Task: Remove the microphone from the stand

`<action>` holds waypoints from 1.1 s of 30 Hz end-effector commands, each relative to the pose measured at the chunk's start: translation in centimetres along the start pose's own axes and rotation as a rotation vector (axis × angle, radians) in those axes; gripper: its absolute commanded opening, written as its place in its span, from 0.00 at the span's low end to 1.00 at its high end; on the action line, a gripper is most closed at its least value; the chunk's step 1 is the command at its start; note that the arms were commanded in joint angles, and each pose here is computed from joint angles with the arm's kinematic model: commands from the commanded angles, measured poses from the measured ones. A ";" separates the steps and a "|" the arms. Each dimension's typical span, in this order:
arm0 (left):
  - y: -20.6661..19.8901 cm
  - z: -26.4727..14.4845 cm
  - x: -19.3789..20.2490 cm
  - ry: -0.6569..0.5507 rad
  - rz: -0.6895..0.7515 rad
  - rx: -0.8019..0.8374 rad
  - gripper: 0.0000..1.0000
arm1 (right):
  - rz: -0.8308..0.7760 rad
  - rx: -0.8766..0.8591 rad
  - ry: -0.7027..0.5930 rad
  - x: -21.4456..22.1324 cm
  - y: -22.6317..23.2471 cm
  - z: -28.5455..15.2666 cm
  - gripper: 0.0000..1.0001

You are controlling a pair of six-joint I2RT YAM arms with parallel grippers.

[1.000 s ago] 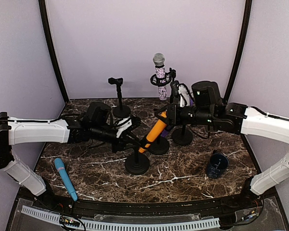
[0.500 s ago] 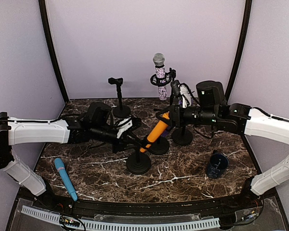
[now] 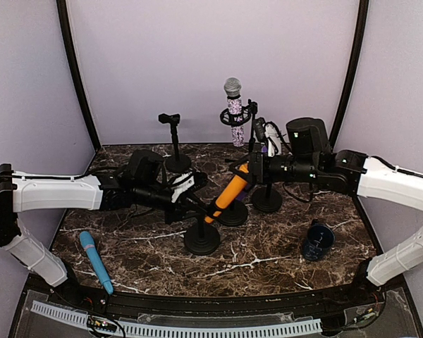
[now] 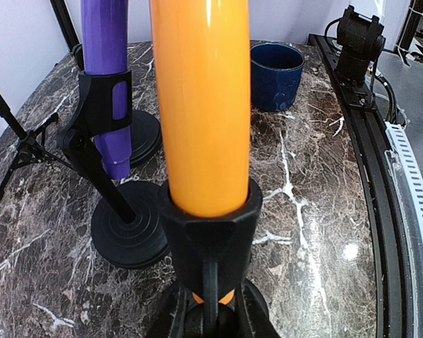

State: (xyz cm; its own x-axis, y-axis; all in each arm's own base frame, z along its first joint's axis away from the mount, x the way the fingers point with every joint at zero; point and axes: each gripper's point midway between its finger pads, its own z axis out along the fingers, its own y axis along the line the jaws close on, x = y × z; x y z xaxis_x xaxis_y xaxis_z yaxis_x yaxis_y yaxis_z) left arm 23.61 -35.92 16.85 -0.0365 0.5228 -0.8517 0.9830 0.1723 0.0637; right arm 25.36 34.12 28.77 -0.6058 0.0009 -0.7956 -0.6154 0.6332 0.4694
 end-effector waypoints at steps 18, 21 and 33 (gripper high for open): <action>-0.7 0.5 7.6 0.280 -0.042 -0.022 0.00 | 0.047 -0.009 -0.301 -9.2 1.5 -4.1 0.32; -0.7 0.5 7.5 0.279 -0.042 -0.022 0.00 | 0.035 -0.026 -0.300 -9.1 1.7 -4.3 0.32; -0.7 0.5 7.5 0.276 -0.043 -0.020 0.00 | -0.015 -0.113 -0.304 -8.7 2.7 -5.6 0.31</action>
State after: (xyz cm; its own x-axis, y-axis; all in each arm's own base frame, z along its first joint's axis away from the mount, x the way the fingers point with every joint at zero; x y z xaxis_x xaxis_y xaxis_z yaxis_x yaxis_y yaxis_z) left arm 23.73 -36.42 16.65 -0.0256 0.5384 -0.8423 0.9779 0.1882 0.0906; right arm 25.85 33.36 29.01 -0.6164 0.0095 -0.7873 -0.5951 0.6492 0.4737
